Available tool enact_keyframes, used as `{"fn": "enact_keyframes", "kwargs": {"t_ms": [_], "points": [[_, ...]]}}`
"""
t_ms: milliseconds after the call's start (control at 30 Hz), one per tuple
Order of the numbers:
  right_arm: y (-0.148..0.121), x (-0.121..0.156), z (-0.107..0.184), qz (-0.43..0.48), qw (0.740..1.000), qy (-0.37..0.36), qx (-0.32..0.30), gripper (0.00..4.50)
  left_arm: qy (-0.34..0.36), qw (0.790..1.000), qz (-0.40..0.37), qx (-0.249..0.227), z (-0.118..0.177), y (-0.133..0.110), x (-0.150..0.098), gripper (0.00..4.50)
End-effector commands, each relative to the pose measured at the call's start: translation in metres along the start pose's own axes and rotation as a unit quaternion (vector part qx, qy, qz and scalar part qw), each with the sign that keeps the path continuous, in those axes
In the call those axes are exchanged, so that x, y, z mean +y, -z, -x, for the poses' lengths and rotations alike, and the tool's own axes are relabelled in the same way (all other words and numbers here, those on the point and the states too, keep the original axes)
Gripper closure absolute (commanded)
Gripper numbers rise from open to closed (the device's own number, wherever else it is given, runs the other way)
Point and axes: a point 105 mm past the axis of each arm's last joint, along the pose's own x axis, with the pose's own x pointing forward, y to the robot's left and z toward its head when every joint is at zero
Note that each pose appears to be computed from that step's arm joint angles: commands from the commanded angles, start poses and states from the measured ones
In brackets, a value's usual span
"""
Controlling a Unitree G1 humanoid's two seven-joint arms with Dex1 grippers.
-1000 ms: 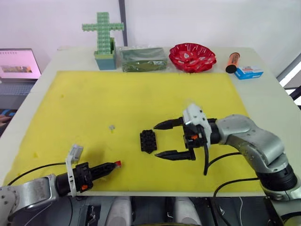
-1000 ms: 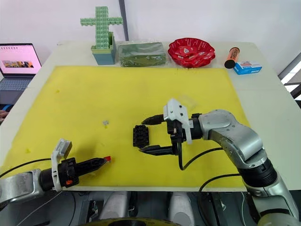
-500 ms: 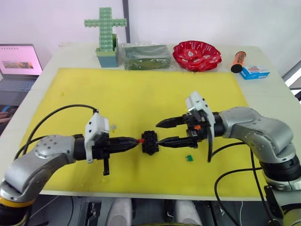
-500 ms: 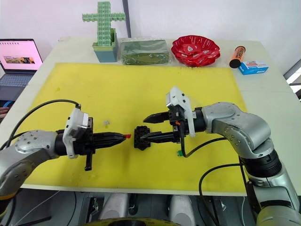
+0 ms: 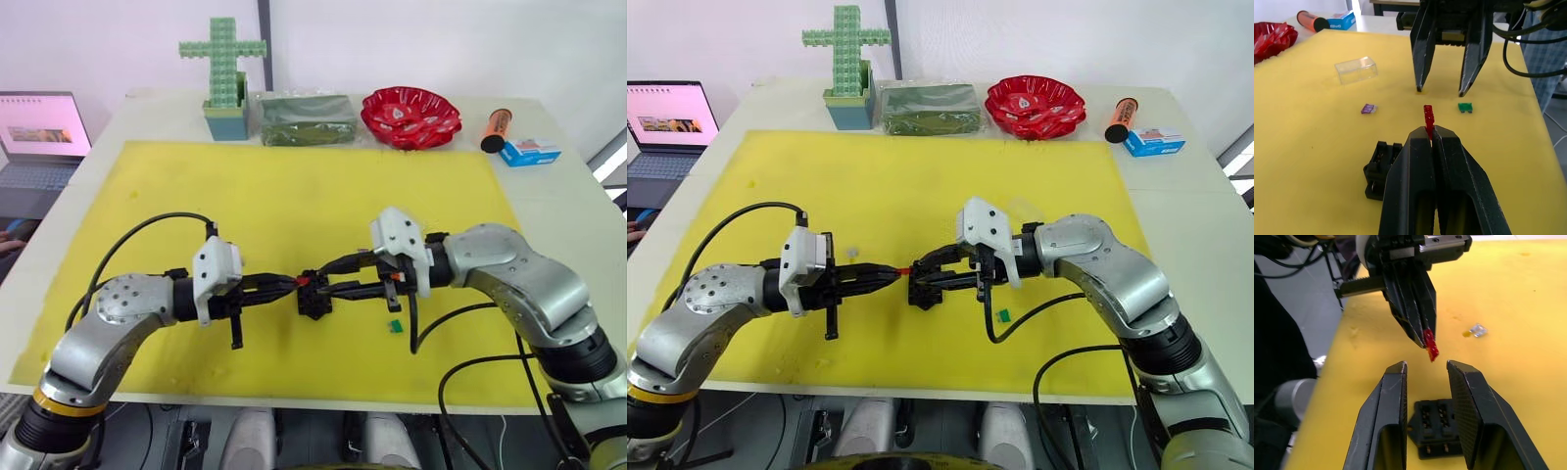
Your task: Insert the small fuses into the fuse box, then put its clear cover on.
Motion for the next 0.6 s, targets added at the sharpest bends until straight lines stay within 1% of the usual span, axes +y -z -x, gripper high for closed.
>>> {"fn": "enact_keyframes", "kwargs": {"t_ms": [33, 233, 600], "points": [[-0.0039, 0.0025, -0.0024, 0.021, 1.0, -0.002, -0.002, 3.21, 0.016, 0.999, -0.035, -0.015, -0.0034, -0.0131, -0.004, 4.5], [-0.0057, 0.0024, -0.0055, 0.022, 1.0, -0.002, -0.007, 3.21, 0.027, 0.998, -0.048, -0.011, -0.0055, -0.0136, -0.0037, 4.5], [-0.0085, 0.0041, -0.0071, 0.016, 1.0, -0.006, -0.017, 3.21, 0.032, 0.998, -0.049, -0.009, -0.0058, -0.0139, -0.0069, 4.5]]}}
